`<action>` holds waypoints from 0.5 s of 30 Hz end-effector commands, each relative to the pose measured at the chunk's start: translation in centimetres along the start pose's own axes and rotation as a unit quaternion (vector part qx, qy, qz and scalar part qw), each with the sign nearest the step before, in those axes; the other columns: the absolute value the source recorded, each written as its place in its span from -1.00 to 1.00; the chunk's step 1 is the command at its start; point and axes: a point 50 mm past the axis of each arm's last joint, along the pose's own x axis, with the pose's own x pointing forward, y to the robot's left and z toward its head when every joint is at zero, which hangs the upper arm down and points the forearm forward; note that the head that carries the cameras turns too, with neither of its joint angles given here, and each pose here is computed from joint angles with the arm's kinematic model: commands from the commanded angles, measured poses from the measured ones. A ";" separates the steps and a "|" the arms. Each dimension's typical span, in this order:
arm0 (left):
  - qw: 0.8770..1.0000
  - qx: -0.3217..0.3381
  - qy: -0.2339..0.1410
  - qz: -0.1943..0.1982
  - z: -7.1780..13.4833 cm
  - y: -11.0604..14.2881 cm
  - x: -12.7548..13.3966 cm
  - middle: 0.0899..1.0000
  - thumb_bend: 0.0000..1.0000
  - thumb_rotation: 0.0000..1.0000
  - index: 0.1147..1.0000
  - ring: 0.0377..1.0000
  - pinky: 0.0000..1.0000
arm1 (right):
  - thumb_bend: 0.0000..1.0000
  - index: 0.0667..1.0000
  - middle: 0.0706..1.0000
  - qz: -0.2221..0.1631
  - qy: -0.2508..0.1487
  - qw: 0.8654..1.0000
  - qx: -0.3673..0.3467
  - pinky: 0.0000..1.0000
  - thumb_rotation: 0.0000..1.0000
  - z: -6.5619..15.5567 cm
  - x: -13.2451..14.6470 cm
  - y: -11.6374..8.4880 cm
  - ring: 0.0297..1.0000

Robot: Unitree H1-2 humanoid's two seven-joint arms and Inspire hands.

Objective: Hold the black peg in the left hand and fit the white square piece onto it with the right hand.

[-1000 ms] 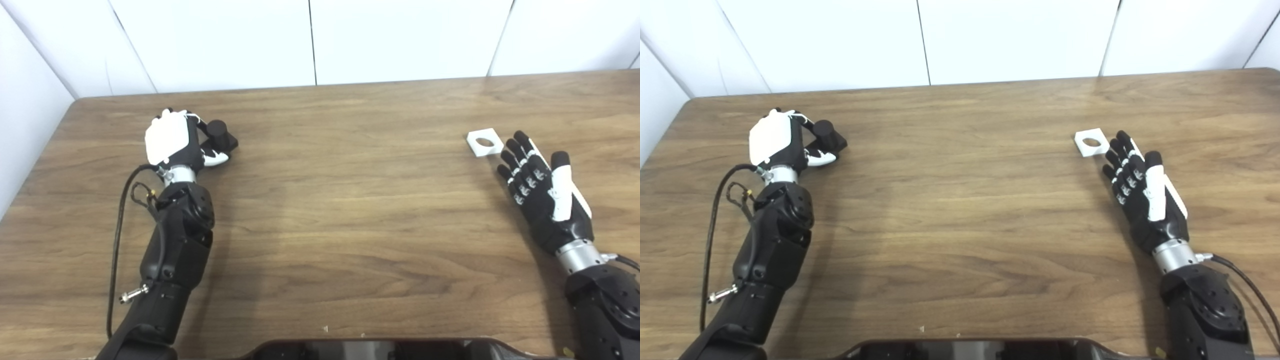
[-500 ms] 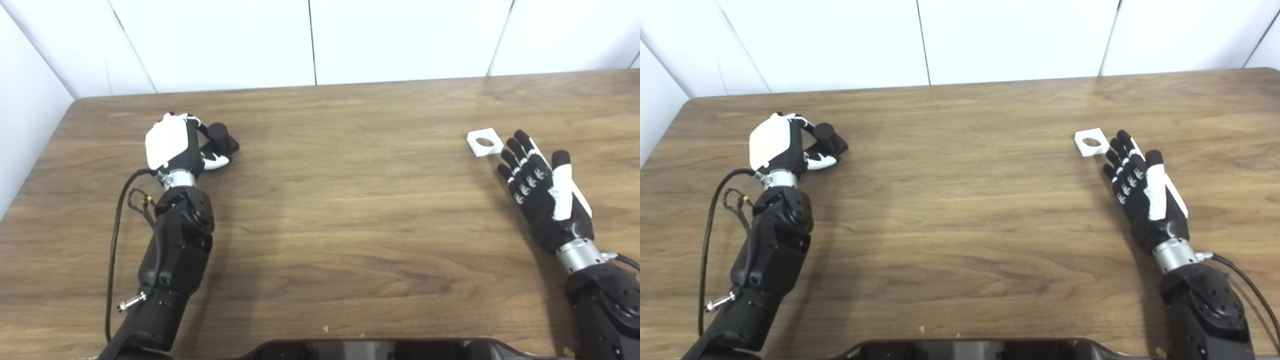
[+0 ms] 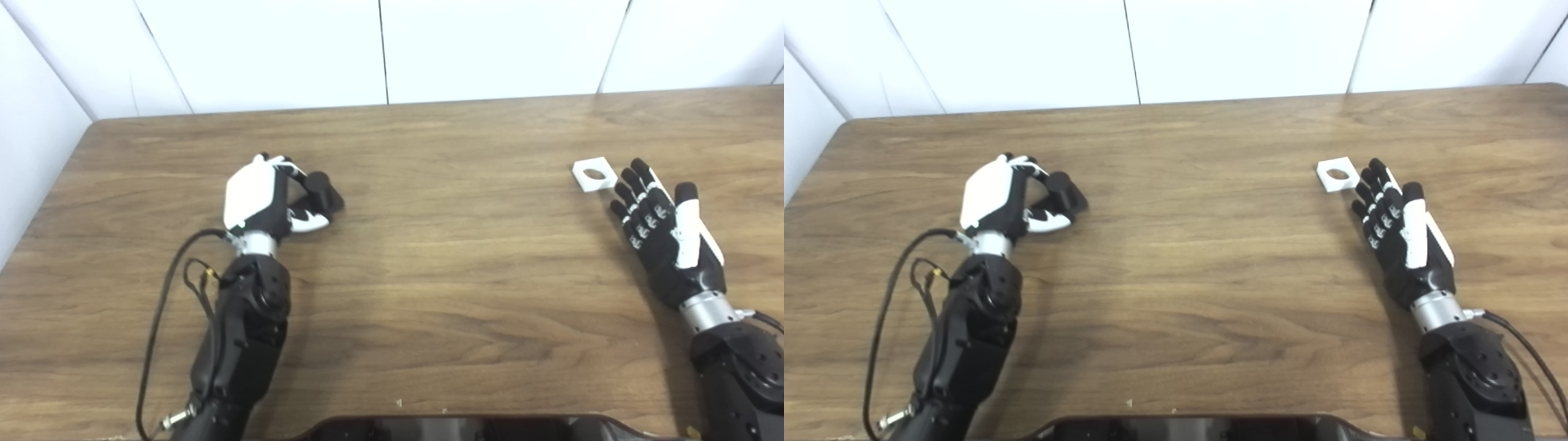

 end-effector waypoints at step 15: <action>0.988 -0.002 -0.148 -0.046 5.4 -0.5 -5.6 0.74 0.04 -0.87 -0.15 0.94 0.87 | 0.42 1.00 1.00 -0.005 0.000 1.000 0.010 1.00 1.00 -0.3 -0.3 0.7 1.00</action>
